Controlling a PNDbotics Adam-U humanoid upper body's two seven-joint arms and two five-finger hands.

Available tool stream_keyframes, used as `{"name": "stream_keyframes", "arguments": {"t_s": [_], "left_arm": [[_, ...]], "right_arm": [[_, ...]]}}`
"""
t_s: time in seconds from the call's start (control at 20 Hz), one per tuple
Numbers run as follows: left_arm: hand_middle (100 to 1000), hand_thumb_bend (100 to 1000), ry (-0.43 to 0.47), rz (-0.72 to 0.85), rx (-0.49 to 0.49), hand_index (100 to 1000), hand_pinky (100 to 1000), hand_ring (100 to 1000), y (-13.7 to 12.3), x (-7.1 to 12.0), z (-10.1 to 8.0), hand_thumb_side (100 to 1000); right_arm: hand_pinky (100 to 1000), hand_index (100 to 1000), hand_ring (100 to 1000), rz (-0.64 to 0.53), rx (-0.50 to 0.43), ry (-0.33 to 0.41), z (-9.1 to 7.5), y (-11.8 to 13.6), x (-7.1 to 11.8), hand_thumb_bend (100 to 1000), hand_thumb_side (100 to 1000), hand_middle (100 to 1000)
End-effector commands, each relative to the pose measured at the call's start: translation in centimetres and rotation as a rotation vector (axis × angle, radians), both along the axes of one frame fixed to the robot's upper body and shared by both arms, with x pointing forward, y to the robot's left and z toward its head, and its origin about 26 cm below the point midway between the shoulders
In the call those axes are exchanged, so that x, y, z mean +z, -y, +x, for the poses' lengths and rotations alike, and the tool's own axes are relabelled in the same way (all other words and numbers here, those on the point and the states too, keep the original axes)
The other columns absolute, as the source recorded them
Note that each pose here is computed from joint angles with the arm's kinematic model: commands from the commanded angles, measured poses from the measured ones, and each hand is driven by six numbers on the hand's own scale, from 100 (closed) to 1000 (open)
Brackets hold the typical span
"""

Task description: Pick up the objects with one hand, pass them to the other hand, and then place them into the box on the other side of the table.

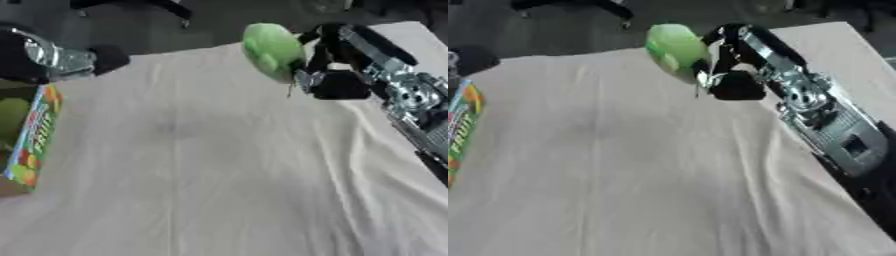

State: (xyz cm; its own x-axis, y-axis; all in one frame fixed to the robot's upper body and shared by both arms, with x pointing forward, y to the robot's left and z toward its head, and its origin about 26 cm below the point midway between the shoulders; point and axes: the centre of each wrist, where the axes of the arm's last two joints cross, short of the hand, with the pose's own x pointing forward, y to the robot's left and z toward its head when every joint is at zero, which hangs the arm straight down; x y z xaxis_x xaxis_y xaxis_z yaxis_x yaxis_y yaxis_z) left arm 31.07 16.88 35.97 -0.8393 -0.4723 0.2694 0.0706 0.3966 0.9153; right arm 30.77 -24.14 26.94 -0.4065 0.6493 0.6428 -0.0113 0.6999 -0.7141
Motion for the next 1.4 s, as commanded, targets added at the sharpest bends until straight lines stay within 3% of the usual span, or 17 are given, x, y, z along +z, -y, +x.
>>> {"name": "stream_keyframes", "arguments": {"t_s": [0.05,0.7,1.05,1.4], "left_arm": [[694,633,0.047,0.022,-0.006,781,685,731,0.3,0.8,-0.6,252],[684,654,0.127,0.01,-0.037,775,681,720,2.0,0.3,-1.1,210],[684,705,0.229,0.015,-0.061,782,681,712,2.9,-0.1,-1.5,173],[677,683,0.258,-0.007,-0.094,781,666,697,3.3,-0.4,-1.4,137]], "right_arm": [[641,397,512,-0.009,0.052,0.016,-0.4,-0.7,0.9,100,100,230],[628,396,502,0.005,0.181,-0.03,-0.4,-2.9,1.3,100,100,227],[625,395,495,0.016,0.243,-0.07,-0.5,-4.4,1.6,100,100,226],[622,394,491,0.021,0.274,-0.083,-0.6,-5.3,1.9,100,100,226]]}}
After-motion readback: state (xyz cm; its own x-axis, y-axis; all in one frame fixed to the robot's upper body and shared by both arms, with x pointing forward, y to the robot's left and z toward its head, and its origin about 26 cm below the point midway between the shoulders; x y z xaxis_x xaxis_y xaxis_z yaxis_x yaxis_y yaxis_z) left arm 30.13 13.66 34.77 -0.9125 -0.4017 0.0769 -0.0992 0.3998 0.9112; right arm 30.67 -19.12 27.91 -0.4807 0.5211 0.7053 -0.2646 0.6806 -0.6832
